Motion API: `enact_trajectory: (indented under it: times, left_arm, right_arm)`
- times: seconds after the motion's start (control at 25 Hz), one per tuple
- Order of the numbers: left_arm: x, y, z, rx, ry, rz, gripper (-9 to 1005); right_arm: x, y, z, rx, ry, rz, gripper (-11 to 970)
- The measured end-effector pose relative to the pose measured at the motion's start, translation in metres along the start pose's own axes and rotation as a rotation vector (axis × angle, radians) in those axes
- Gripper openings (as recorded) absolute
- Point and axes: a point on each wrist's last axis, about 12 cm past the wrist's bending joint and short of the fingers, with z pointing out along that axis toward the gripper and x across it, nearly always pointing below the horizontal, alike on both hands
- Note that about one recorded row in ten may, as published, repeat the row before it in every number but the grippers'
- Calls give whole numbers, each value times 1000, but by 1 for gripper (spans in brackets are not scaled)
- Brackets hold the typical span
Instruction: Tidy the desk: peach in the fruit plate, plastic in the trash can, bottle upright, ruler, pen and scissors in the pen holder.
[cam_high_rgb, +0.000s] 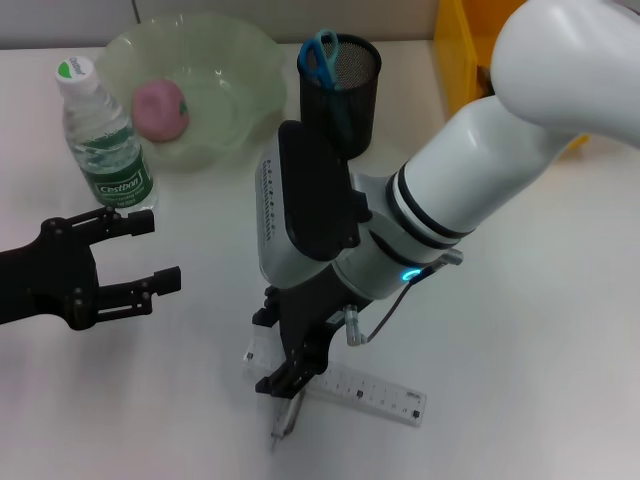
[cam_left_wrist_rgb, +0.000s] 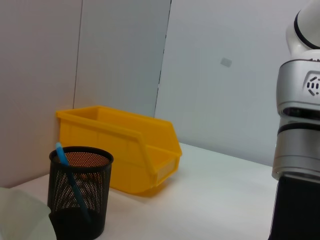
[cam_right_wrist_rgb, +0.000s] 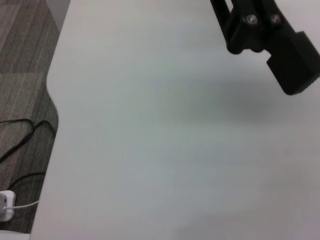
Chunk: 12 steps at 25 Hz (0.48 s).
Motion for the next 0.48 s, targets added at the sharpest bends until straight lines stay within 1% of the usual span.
enact_trajectory:
  times: [0.48]
  left_arm:
    - [0, -1, 1, 3, -4, -1, 811]
  right_arm:
    - [2, 4, 7, 1, 28, -13, 777]
